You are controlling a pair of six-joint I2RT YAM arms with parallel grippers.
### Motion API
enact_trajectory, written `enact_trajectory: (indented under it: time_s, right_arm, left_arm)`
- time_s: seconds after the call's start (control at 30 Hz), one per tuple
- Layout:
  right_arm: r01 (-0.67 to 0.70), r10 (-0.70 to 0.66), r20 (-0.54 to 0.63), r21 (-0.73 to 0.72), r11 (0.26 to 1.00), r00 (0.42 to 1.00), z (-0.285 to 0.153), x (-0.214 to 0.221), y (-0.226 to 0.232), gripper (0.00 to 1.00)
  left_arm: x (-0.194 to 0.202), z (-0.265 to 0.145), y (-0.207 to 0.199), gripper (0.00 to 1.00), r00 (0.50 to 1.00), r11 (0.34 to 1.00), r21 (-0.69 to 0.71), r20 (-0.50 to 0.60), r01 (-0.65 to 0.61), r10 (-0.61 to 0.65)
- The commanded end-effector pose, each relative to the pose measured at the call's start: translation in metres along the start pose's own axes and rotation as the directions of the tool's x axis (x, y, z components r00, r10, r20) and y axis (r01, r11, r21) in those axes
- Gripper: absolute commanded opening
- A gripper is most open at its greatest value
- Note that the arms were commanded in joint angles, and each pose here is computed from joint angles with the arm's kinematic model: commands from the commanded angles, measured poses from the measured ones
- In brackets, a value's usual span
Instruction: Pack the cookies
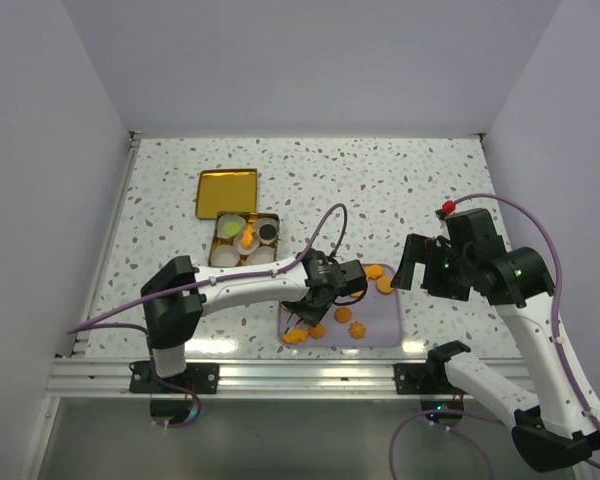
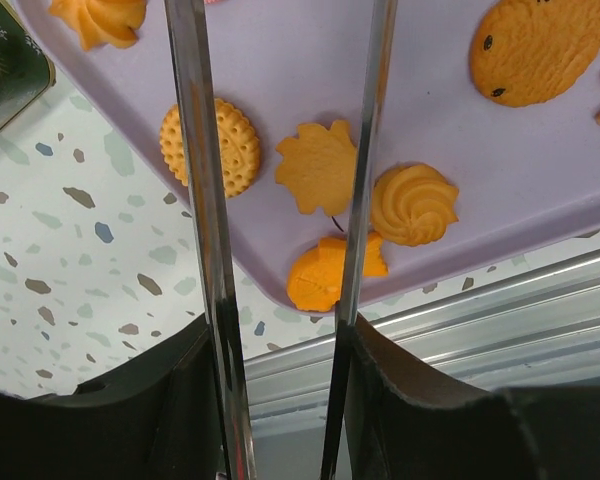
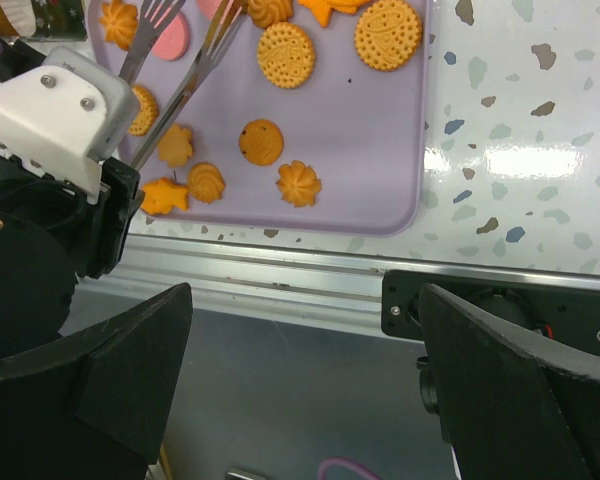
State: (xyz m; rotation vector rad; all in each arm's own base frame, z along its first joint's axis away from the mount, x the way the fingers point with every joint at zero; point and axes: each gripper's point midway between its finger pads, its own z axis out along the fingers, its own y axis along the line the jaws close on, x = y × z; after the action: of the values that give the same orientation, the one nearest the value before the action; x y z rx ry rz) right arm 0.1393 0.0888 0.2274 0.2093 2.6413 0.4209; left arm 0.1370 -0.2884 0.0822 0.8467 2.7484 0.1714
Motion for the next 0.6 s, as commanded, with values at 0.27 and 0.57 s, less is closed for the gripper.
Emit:
enact_trajectory:
  time_s: [0.27, 0.57]
  right_arm:
    - [0.016, -0.015, -0.041, 0.041, 0.999, 0.999, -0.0045, 0.0115, -0.0101, 0.99]
    - [0.021, -0.019, -0.041, 0.043, 0.999, 0.999, -0.0041, 0.0114, -0.0106, 0.99]
  left_arm:
    - [0.0025, -0.0119, 0.0075, 0.47, 1.000, 0.998, -0.064, 0.009, -0.005, 0.006]
    - [-0.0045, -0.0090, 0.0021, 0.47, 1.000, 0.998, -0.065, 0.010, -0.015, 0.016]
